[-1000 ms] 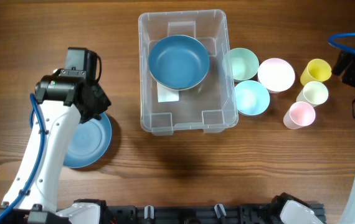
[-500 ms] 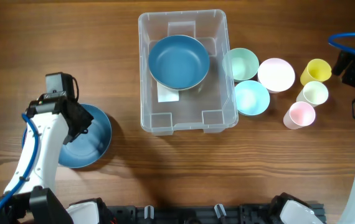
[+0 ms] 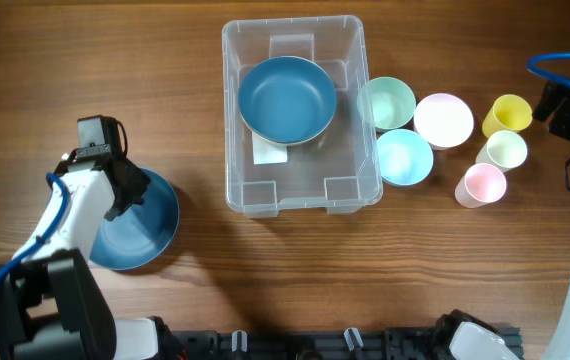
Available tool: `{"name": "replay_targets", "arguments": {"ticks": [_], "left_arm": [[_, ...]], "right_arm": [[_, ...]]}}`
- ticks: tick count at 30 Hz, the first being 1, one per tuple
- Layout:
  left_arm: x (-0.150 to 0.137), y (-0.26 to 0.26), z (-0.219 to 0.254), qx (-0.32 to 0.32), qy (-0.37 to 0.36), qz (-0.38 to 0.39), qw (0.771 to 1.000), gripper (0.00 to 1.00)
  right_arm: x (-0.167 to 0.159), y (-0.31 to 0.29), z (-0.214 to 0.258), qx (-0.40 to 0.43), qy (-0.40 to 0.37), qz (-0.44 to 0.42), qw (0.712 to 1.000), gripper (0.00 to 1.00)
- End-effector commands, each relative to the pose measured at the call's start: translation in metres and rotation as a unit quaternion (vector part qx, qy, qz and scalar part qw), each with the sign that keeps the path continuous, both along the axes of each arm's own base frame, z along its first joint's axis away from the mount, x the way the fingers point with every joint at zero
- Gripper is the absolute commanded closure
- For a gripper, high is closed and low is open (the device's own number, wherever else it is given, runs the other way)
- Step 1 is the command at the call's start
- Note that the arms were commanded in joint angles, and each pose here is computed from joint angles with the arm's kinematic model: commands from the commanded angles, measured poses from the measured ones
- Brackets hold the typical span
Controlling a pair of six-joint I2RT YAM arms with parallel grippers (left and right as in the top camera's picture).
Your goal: Pack container
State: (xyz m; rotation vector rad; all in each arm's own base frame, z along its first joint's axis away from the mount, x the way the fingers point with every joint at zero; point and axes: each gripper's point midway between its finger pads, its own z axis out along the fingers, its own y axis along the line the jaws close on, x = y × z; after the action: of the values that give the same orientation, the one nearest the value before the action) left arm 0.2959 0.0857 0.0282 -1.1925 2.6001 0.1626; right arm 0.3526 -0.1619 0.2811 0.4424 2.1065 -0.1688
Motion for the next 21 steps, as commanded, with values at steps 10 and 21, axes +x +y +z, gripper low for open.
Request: {"name": "replay_targets", "arguments": {"ticks": [10,21], "left_arm": [[0.062,0.014,0.015,0.024,-0.131,0.0,0.991,0.73],[0.113,0.024,0.06,0.067,-0.242,-0.037,0.967,0.96]], "right_arm": [[0.004,0.001,0.006,-0.006,-0.005,0.008,1.0,0.0],[0.004,0.001,0.006,-0.006,-0.005,0.008,1.0,0.0]]}}
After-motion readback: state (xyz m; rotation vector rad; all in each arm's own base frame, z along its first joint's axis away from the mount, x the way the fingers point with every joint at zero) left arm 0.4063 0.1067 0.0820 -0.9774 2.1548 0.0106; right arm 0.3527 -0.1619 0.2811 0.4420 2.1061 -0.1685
